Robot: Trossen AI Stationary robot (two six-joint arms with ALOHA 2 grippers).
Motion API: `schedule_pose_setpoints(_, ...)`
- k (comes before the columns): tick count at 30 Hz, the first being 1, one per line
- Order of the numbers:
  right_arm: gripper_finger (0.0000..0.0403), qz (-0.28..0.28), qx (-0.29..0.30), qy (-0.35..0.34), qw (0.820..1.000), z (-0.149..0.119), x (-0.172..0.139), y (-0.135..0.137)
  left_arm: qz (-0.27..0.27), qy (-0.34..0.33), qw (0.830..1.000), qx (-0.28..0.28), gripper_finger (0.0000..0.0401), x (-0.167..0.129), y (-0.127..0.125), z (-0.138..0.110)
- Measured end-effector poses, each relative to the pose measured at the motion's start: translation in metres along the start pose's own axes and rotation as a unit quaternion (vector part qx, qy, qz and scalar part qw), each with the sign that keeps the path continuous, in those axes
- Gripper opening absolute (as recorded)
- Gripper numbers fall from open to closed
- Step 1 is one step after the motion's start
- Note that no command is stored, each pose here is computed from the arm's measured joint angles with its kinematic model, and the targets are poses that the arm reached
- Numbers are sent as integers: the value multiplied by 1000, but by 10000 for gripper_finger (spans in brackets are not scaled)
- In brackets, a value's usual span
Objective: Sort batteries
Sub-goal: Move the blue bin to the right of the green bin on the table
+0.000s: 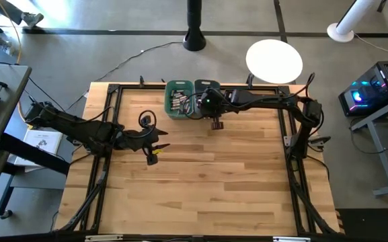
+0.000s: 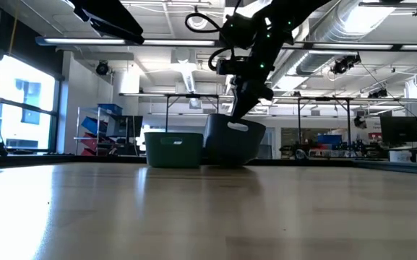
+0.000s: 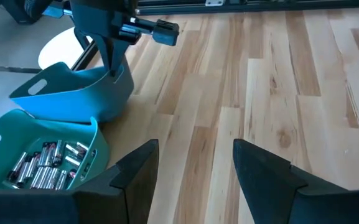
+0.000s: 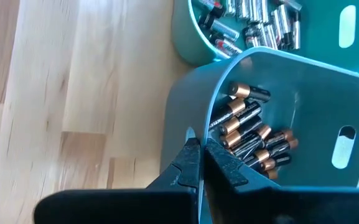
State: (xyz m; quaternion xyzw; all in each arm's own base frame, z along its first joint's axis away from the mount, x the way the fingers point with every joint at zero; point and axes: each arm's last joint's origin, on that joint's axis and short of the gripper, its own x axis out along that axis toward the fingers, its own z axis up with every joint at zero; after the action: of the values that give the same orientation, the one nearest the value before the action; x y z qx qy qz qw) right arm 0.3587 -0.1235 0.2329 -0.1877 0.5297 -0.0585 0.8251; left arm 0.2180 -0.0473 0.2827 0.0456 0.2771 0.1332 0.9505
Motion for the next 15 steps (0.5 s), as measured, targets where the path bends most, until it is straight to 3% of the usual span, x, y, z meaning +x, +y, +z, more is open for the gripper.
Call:
schedule_pose_setpoints(11, 2, 23, 23, 2, 999, -1, 20, 2, 0, -2, 1000, -1, 200, 0, 0, 0)
schedule_pose_setpoints(15, 27, 17, 26, -6, 999, 0, 22, -1, -1, -2, 1000, -1, 200, 0, 0, 0)
